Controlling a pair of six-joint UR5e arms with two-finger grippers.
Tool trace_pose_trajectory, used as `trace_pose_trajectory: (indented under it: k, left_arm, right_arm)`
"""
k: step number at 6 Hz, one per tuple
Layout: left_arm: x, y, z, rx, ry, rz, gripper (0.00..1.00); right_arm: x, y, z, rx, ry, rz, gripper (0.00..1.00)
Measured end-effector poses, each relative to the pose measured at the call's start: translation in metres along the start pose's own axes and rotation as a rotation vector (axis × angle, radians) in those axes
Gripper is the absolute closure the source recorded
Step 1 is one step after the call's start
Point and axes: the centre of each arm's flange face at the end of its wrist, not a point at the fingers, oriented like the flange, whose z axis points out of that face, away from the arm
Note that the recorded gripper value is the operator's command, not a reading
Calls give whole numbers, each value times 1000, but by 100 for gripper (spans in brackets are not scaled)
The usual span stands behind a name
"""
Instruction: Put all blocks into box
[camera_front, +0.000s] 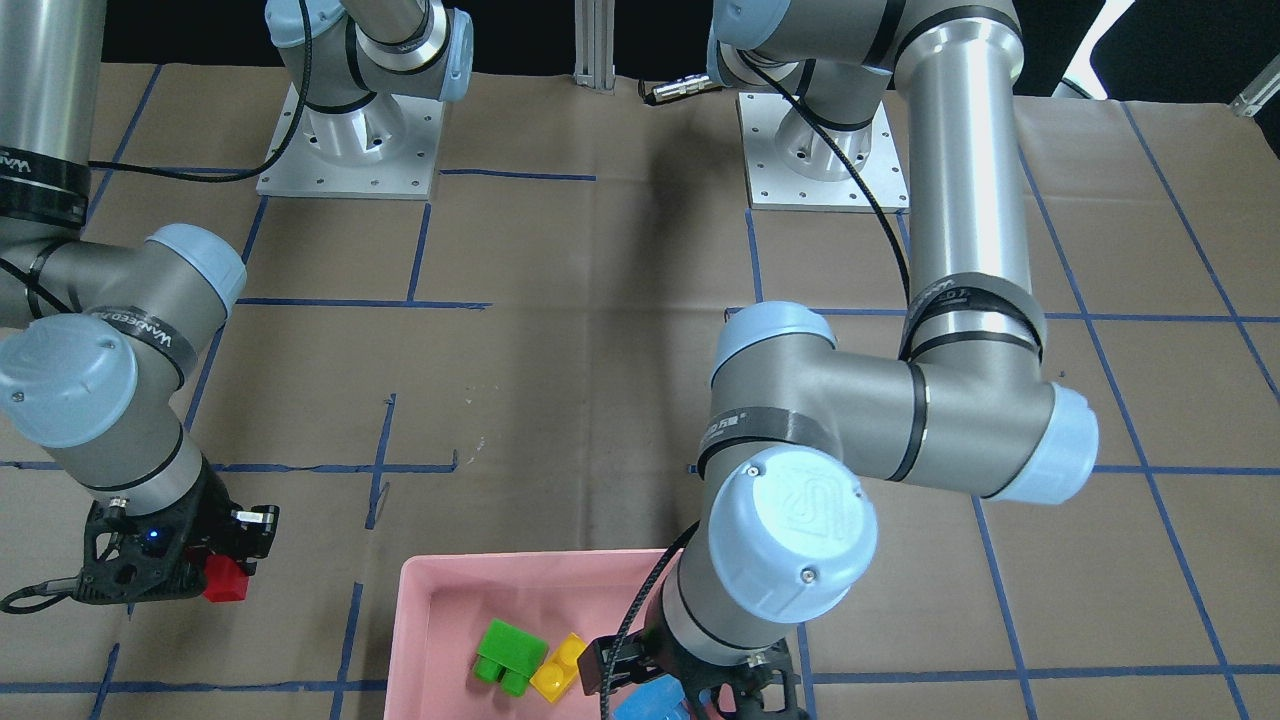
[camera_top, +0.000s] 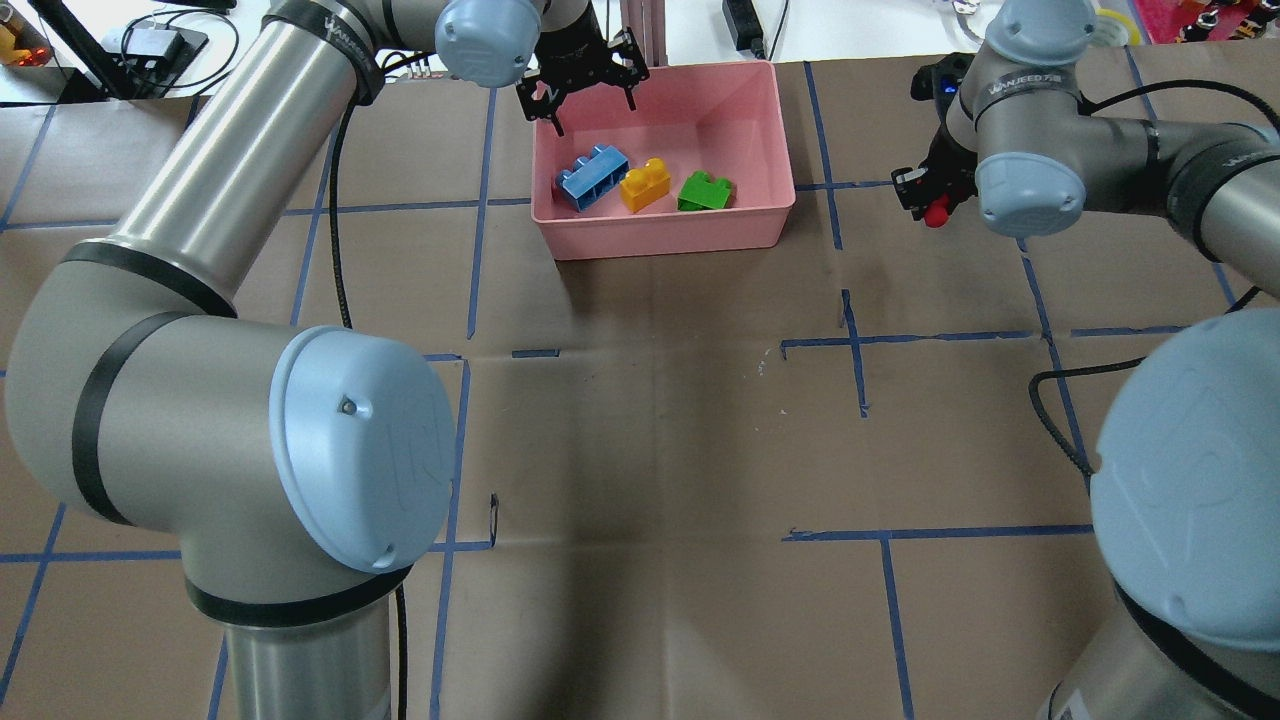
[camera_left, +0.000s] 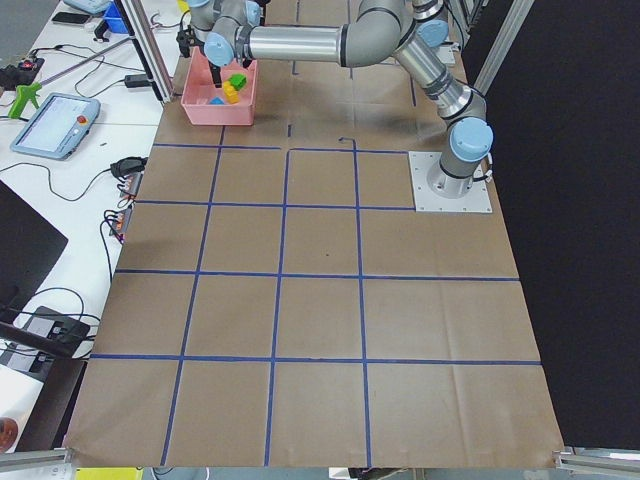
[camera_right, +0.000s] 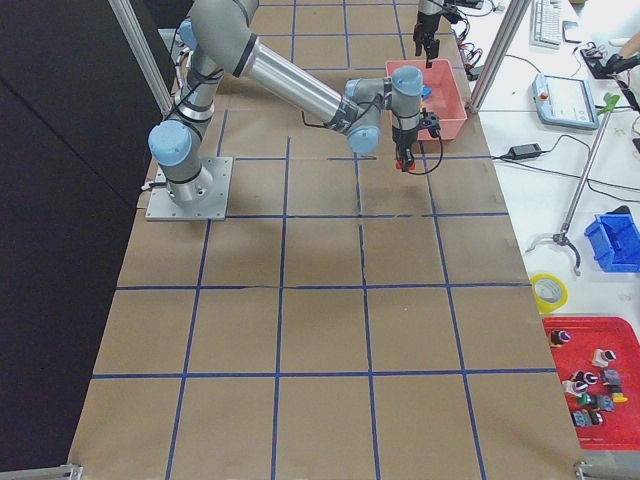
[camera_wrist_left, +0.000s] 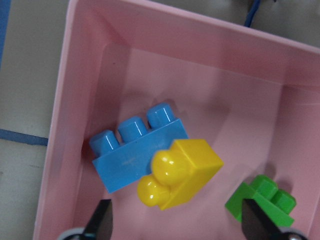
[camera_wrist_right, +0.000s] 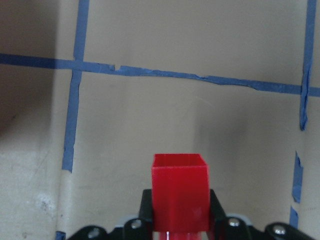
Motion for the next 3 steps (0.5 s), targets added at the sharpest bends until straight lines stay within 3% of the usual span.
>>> trace_pose_trajectory:
  k: [1,3]
  left_arm:
    - [-24,-3,-50,18,3,-2,0]
    - [-102,-5,-127,1,-21,53,1]
  right_arm:
    - [-3,3,-32,-1,-7,14,95]
    - [-54,-5,-100,79,-18,51,95]
